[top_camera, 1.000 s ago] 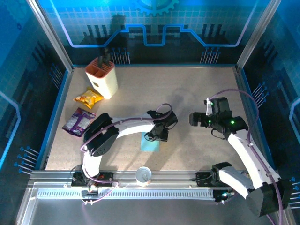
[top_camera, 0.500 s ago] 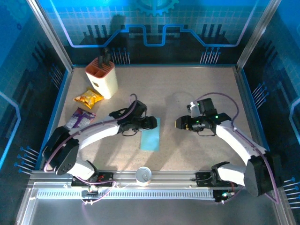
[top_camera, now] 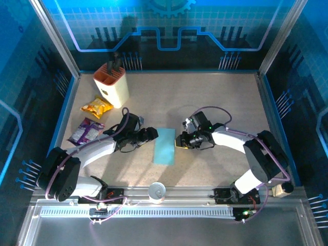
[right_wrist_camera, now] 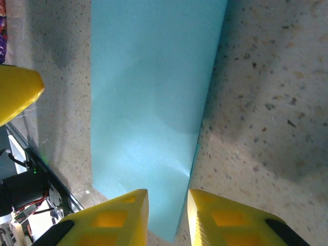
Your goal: Fold a paper plane with a square sheet of paper (fold left side to right side)
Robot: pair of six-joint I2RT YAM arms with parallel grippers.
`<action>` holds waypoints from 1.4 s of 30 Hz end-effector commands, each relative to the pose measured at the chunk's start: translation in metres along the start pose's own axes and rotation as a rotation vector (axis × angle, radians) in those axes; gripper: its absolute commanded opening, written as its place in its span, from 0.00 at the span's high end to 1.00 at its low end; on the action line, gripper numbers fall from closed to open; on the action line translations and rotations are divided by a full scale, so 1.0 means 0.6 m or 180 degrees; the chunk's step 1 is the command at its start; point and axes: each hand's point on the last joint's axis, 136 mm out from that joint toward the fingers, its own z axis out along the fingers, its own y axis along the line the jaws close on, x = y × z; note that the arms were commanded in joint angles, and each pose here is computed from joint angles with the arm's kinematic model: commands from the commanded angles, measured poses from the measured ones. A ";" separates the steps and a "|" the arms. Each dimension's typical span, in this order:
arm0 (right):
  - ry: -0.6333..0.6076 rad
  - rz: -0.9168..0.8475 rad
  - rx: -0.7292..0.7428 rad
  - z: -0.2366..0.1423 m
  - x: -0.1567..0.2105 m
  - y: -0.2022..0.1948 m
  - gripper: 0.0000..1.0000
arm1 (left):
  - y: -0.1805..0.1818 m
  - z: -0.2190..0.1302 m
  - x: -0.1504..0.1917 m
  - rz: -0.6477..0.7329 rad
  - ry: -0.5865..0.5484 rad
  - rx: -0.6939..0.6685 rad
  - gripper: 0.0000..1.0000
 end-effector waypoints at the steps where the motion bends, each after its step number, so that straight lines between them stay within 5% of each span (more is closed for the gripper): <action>1: -0.0070 -0.0052 -0.0136 0.005 -0.018 0.027 0.72 | 0.003 0.014 0.017 -0.0009 0.0226 0.0069 0.30; 16: -0.0099 -0.0087 -0.0069 -0.001 -0.017 0.023 0.72 | 0.012 0.076 0.036 -0.0024 0.0631 0.0129 0.48; 35: -0.0244 -0.0373 0.0064 -0.041 -0.022 0.016 0.74 | -0.003 0.073 0.034 0.0052 0.0596 0.0164 0.89; 42: -0.0347 -0.0684 0.0066 -0.068 -0.017 0.023 0.75 | -0.024 0.079 0.023 0.0031 0.0575 0.0201 0.95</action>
